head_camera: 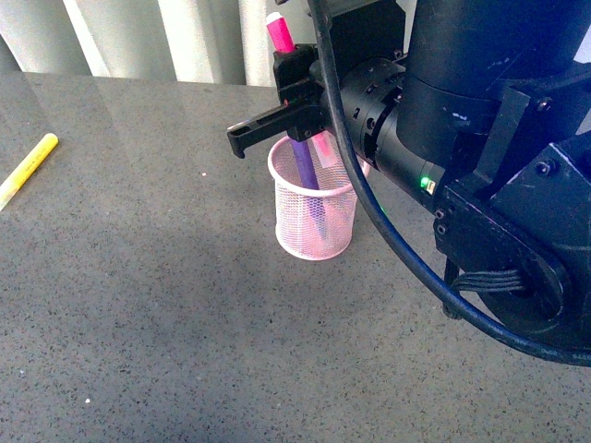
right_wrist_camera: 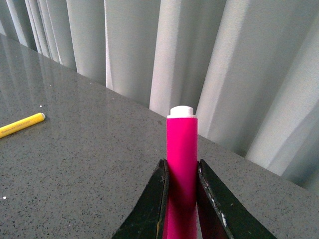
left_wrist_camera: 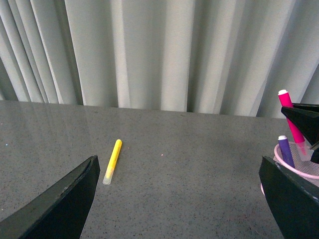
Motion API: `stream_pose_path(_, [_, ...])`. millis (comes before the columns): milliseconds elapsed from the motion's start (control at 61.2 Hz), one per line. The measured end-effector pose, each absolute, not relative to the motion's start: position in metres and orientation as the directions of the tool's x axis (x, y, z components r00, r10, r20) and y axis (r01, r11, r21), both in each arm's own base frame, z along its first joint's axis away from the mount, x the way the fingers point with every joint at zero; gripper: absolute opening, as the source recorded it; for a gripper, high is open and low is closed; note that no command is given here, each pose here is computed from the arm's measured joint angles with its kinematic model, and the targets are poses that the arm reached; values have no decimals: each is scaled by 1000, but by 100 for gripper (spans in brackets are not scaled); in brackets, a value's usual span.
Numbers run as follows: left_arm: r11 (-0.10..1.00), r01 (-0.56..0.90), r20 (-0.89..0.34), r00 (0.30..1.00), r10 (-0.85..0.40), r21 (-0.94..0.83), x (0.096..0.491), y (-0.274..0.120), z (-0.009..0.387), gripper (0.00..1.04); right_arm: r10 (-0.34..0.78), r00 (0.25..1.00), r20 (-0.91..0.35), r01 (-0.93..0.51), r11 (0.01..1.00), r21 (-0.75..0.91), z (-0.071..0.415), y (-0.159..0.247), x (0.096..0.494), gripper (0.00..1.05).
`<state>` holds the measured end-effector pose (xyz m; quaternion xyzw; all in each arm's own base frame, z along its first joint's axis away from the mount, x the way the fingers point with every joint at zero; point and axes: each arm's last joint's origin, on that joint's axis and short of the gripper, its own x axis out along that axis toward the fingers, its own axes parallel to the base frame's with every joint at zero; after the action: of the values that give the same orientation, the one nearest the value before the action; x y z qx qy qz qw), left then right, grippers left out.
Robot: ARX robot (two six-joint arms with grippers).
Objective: Insert purple and pink pens into pink cup
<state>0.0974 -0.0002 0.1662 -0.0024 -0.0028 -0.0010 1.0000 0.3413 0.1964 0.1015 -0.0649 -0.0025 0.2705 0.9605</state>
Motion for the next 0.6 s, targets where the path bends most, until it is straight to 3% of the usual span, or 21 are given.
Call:
stream_pose_path(229, [1000, 2, 6, 1000, -2, -5, 97, 0, 166, 98, 505, 861, -66, -509, 852, -122, 95, 192, 337, 11])
stream_pose_path(359, [1000, 2, 6, 1000, -2, -5, 97, 0, 166, 98, 503, 859, -95, -512, 852, -114, 90, 190, 334, 36])
stream_pose_path(604, [1000, 2, 6, 1000, -2, -5, 97, 0, 166, 98, 435, 892, -121, -445, 893, -65, 103, 174, 327, 97])
